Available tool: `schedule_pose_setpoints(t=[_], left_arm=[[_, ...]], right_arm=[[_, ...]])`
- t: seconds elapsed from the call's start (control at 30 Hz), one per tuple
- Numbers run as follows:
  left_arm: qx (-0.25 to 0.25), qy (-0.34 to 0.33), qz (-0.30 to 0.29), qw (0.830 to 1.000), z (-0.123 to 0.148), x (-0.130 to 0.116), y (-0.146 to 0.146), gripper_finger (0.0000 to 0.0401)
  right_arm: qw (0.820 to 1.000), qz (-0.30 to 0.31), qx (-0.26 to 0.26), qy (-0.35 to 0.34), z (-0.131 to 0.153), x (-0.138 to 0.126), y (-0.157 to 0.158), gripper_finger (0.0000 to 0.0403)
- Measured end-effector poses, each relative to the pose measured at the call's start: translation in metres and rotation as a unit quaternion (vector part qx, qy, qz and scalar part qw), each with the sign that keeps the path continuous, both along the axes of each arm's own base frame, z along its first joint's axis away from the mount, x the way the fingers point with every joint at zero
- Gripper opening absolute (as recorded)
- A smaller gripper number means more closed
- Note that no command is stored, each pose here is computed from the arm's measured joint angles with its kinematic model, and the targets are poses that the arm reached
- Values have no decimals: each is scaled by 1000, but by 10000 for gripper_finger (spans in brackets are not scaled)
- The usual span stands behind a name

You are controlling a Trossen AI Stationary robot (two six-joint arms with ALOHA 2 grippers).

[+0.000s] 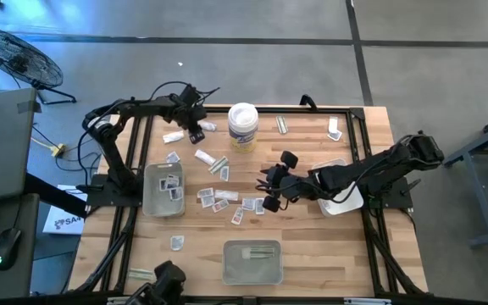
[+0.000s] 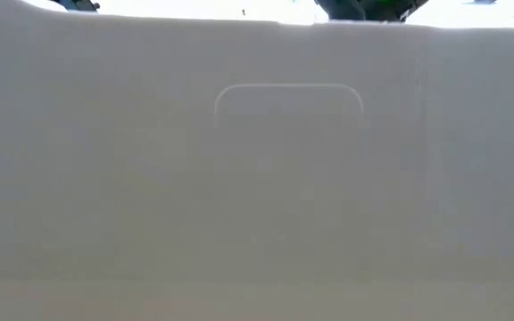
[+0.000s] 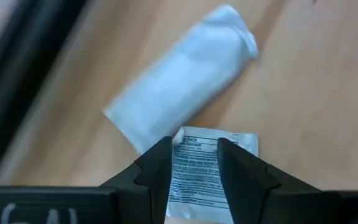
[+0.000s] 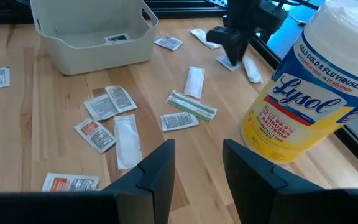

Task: Pick & Place First Aid Supplies
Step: Put the blue alcohol pad into the top gray bin

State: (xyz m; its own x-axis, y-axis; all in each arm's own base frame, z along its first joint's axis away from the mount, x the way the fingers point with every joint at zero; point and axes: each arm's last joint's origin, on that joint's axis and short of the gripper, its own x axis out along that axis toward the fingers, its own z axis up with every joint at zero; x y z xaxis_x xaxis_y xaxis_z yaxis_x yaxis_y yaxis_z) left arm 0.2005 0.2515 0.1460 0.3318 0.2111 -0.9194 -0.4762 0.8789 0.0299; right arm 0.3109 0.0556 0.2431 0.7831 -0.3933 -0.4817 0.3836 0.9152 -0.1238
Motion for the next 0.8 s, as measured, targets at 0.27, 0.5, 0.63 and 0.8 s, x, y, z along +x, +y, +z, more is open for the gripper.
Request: schedule_pose_setpoints(t=[0.27,0.5,0.63,0.8], left_arm=[[-35,40,7,999,4,-9,-10,127],[-16,13,-15,1000,19,-9,-13,127],[-3,19,-45,999,19,-10,-13,127],[17,15,-72,997,13,-10,-13,127]], right_arm=[[1000,-3,-8,9,-1,0,-4,129],[1000,-14,-7,10,-1,1,-11,129],[1000,-14,-7,10,-1,1,-11,129],[1000,-14,-6,11,-1,1,-10,129]])
